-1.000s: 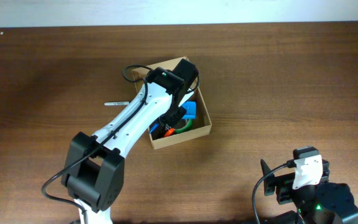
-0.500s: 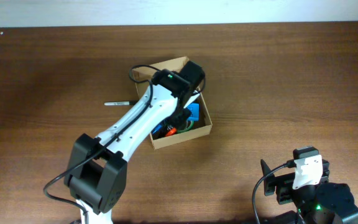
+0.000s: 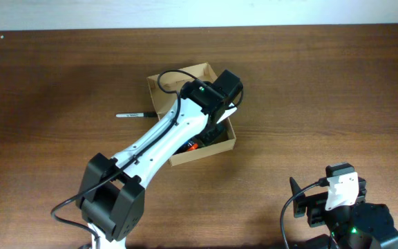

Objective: Pack container
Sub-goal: 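Carry the blue pen over the box and lower it inside, then open the left gripper and withdraw it from the box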

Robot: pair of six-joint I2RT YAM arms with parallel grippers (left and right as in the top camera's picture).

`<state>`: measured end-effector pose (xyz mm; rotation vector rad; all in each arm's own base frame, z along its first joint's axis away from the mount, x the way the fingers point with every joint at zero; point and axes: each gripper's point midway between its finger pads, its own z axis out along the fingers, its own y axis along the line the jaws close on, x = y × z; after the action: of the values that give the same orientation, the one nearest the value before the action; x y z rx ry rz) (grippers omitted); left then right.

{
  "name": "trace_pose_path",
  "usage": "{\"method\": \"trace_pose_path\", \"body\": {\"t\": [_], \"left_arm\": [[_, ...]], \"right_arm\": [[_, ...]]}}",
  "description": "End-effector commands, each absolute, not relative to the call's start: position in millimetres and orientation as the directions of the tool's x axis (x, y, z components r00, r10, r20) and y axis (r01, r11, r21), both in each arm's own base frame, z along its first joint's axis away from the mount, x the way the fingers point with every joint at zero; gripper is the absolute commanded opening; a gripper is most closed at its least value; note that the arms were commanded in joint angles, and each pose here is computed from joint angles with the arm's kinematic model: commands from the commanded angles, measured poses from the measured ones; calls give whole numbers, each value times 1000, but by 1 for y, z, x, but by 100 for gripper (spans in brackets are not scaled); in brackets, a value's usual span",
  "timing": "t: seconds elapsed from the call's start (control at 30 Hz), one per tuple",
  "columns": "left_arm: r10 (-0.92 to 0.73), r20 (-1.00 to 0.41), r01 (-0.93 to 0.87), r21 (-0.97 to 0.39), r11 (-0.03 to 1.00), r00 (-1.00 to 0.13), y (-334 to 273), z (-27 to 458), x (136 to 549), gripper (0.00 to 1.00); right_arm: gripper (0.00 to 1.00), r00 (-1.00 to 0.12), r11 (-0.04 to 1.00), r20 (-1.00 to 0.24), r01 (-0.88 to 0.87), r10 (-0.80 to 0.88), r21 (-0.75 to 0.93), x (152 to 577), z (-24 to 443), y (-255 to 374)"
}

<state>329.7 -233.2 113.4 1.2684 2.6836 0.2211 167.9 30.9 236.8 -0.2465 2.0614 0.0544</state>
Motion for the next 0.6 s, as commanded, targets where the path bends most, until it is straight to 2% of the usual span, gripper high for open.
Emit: {"method": "trace_pose_path", "body": {"t": [0.0, 0.23, 0.57], "left_arm": [[850, -61, 826, 208, 523, -523, -238, 111, 330, 7], [958, 27, 941, 196, 276, -286, -235, 90, 318, 9], [978, 58, 965, 184, 187, -200, -229, 85, 318, 10]], "right_arm": [[99, -460, 982, -877, -177, -139, -63, 168, 238, 28], [99, -460, 982, -877, -177, -139, -63, 168, 238, 28], [99, -460, 982, -877, -177, -139, -63, 168, 238, 28]]}}
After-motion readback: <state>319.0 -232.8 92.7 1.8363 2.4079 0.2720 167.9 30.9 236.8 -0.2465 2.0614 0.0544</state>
